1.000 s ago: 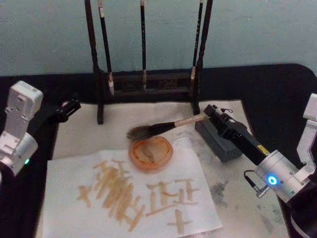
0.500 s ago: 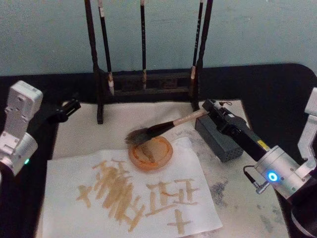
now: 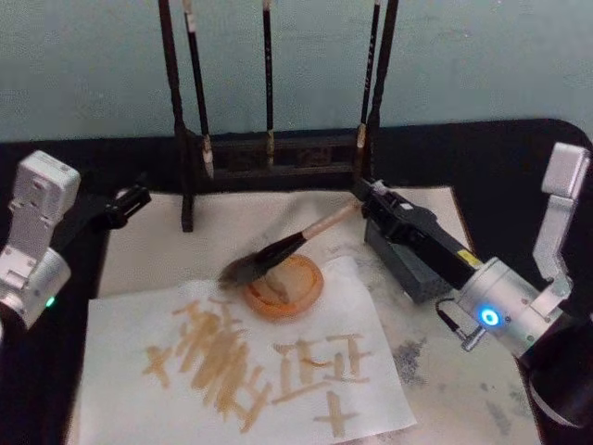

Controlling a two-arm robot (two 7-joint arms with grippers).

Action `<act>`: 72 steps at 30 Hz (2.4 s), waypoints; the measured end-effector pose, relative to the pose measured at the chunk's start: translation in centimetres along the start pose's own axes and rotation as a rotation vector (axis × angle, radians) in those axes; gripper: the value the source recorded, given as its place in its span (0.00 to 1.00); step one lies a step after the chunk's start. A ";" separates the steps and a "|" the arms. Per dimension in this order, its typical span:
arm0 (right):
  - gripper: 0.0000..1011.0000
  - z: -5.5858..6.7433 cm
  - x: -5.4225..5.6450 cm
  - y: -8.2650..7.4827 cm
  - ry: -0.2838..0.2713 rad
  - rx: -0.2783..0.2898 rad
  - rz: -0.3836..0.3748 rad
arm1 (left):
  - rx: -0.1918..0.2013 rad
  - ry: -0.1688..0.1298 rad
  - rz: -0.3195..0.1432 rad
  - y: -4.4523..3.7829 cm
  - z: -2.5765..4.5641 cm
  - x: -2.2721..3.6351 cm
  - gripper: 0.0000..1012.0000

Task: Pick up the brush from the inkstone, write on the paper, then place the brush back to its original position.

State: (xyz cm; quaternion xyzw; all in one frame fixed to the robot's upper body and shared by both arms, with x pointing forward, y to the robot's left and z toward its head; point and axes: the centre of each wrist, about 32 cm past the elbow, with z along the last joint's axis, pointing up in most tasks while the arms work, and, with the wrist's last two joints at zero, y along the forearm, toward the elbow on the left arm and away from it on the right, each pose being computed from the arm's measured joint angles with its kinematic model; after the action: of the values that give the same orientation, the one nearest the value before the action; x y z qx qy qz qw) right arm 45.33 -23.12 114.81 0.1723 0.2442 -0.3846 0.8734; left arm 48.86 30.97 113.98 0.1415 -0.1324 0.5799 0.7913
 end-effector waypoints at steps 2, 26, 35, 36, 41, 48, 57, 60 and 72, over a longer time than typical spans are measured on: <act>0.20 0.2 -0.3 0.3 -0.007 -0.007 0.007 | 0.000 0.000 0.000 0.00 0.00 0.00 0.99; 0.20 2.8 -4.6 1.5 -0.258 -0.129 0.078 | 0.000 0.000 0.000 0.00 0.00 0.00 0.99; 0.20 3.0 -6.0 1.2 -0.302 -0.145 0.127 | 0.000 0.000 0.000 0.00 0.00 0.00 0.99; 0.20 3.0 -6.2 1.2 -0.309 -0.146 0.134 | 0.000 0.000 0.000 0.00 0.00 0.00 0.99; 0.20 3.0 -6.9 1.0 -0.332 -0.153 0.156 | 0.000 0.000 0.000 0.00 0.00 0.00 0.99; 0.20 2.9 -7.8 0.9 -0.370 -0.171 0.193 | 0.000 0.000 0.000 0.00 0.00 0.00 0.99; 0.20 2.3 -8.0 1.0 -0.363 -0.179 0.222 | 0.000 0.000 0.000 0.00 0.00 0.00 0.99; 0.20 2.1 -7.9 1.2 -0.357 -0.180 0.221 | 0.000 0.000 0.000 0.00 0.00 0.00 0.99; 0.20 1.8 -7.2 1.0 -0.349 -0.181 0.194 | 0.000 0.000 0.000 0.00 0.00 0.00 0.99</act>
State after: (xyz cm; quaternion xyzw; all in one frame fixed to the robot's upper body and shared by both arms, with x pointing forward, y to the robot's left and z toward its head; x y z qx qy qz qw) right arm 42.41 -19.10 120.44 0.0465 0.1052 -0.2992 0.9472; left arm 48.86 30.97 113.98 0.1415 -0.1324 0.5799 0.7913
